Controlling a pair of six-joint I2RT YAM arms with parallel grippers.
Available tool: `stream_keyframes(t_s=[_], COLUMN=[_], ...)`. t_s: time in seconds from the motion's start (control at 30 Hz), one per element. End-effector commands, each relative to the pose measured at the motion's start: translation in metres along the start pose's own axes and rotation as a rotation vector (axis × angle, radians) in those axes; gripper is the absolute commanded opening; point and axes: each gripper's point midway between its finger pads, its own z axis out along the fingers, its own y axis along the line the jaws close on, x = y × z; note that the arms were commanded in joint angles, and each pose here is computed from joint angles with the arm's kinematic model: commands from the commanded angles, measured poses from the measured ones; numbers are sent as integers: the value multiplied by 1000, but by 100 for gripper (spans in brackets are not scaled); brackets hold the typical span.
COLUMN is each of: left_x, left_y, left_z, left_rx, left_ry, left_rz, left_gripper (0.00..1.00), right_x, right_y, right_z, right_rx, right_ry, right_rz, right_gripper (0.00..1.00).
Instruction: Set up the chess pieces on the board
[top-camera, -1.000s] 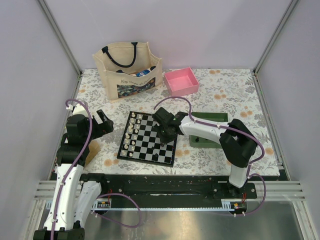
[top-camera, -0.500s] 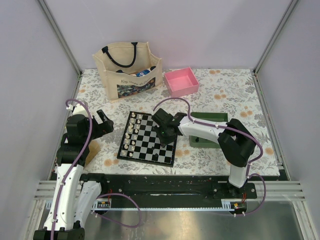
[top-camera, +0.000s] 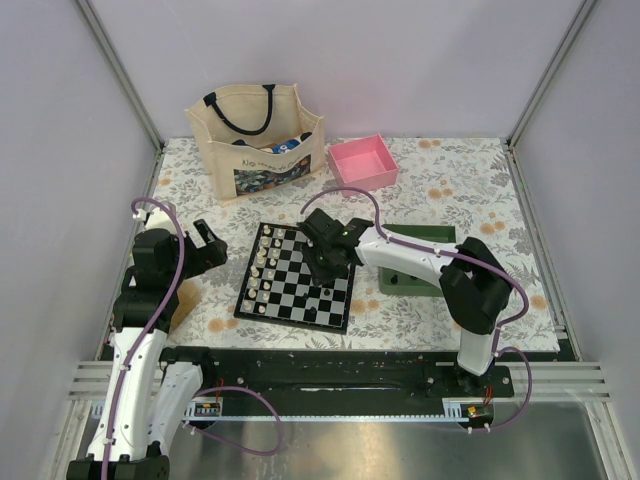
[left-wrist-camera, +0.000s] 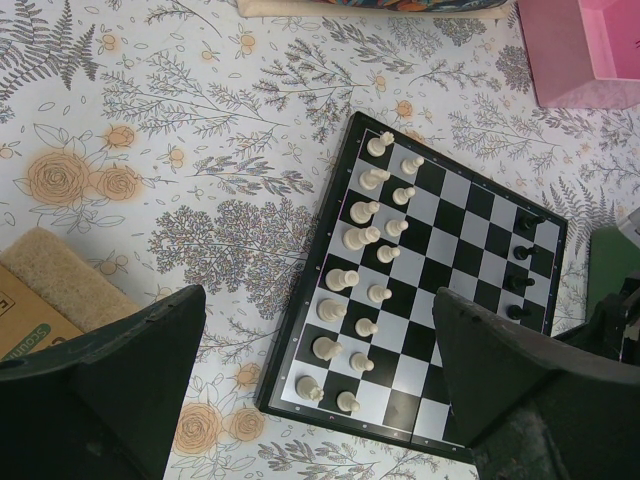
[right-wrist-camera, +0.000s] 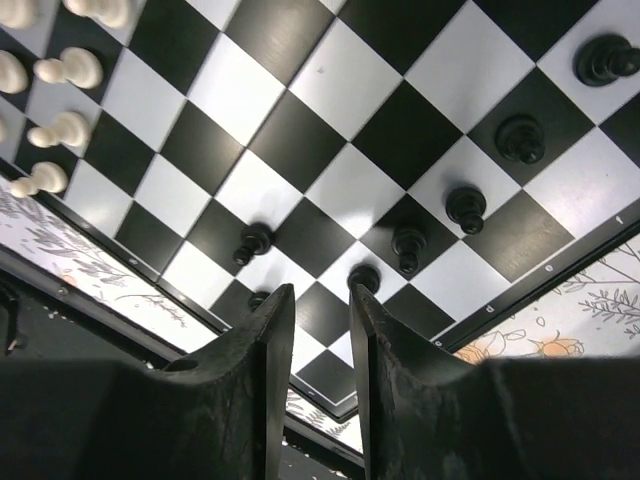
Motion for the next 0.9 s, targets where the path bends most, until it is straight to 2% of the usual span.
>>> stream_keyframes(t_s=[0.0,0.37,0.87], left_x=[-10,-11,-11], left_y=[-5,-5,-5], left_z=[0,-1,0], left_rx=[30,29,29], left_ry=[-46,-48,-47], left_rz=[-10,-10,-11], left_gripper=[99,99,99], right_x=[-18,-2,-3], right_y=[31,57,47], right_z=[-18,11,26], right_rx=[-79,-92,-26], right_ry=[-52,17,24], right_rz=[-34,-82,-89], right_gripper=[38,45,43])
